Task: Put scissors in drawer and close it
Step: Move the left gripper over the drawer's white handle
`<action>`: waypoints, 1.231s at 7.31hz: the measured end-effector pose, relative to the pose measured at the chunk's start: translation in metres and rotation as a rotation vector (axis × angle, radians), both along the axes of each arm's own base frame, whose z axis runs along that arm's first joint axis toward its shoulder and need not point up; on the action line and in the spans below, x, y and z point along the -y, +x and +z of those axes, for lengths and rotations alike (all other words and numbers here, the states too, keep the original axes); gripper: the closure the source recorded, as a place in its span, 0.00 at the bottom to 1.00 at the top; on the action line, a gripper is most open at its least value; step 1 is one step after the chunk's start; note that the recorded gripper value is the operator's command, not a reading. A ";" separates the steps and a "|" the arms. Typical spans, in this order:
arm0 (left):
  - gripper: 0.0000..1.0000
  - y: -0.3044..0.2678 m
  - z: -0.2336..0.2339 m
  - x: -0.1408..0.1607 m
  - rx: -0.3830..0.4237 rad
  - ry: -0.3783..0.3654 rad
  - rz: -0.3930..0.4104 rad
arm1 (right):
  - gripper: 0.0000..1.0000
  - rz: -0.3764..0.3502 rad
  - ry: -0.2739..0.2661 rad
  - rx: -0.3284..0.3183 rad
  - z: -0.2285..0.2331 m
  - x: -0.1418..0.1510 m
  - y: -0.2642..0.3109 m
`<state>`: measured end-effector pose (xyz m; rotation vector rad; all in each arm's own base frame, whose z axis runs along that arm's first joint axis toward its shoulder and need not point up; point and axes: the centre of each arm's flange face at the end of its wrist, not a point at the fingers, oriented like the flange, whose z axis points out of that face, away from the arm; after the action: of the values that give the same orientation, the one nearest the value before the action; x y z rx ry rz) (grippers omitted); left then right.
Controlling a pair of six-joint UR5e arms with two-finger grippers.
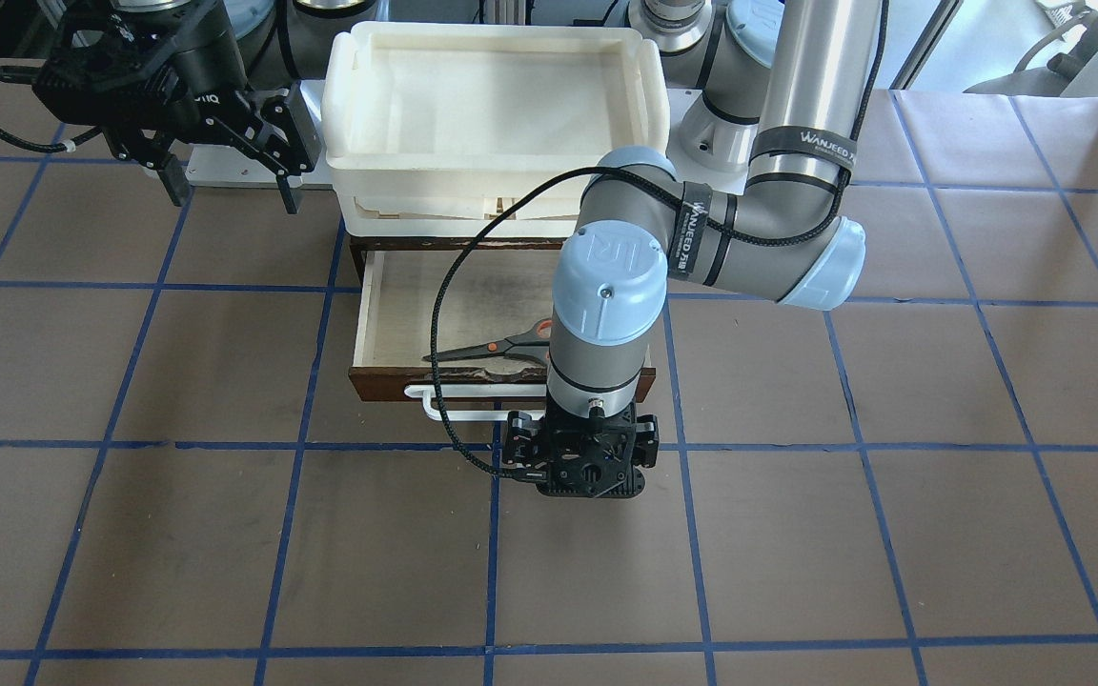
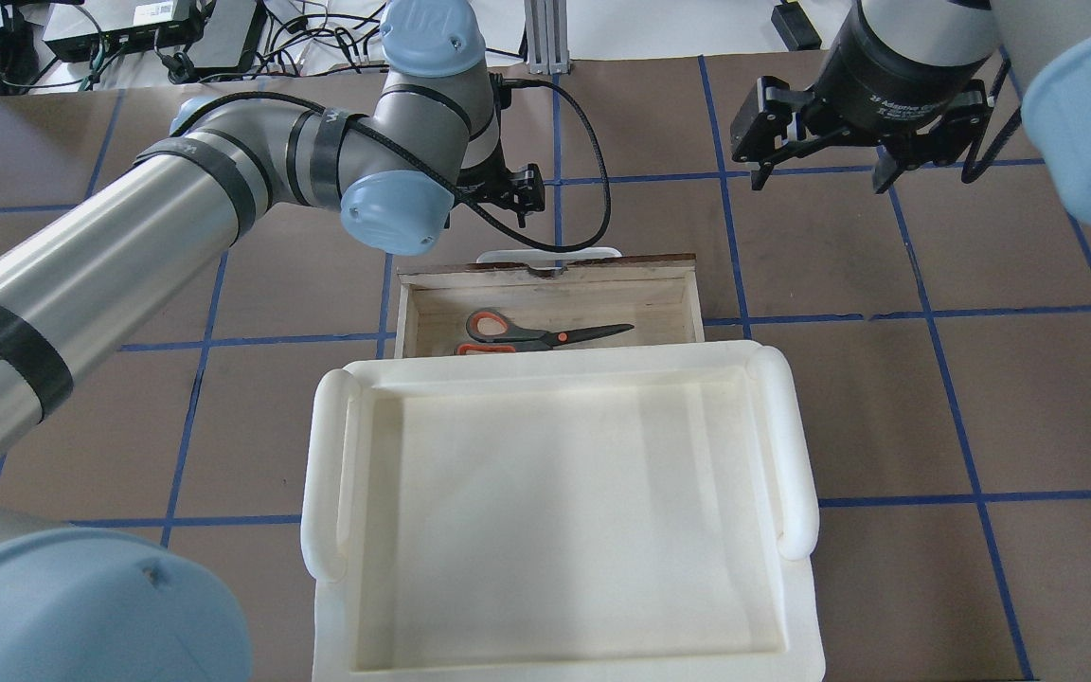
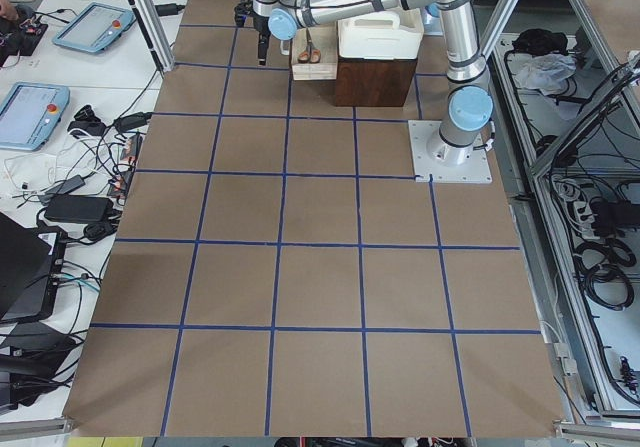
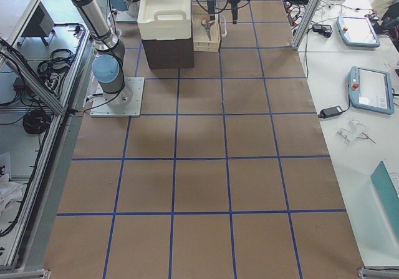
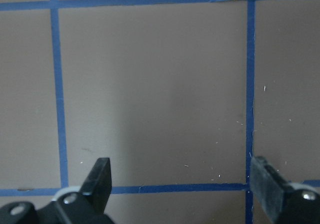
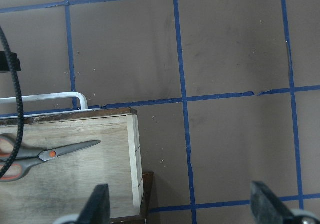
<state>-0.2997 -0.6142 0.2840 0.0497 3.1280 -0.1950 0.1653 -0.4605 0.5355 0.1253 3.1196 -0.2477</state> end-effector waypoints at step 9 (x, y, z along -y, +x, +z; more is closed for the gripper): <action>0.00 -0.014 0.000 -0.008 0.016 0.211 0.099 | 0.00 -0.050 0.016 0.005 -0.005 0.000 0.002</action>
<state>-0.3135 -0.6062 0.2837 -0.1020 3.1111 0.1356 0.1669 -0.4605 0.5305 0.2042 3.1169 -0.2234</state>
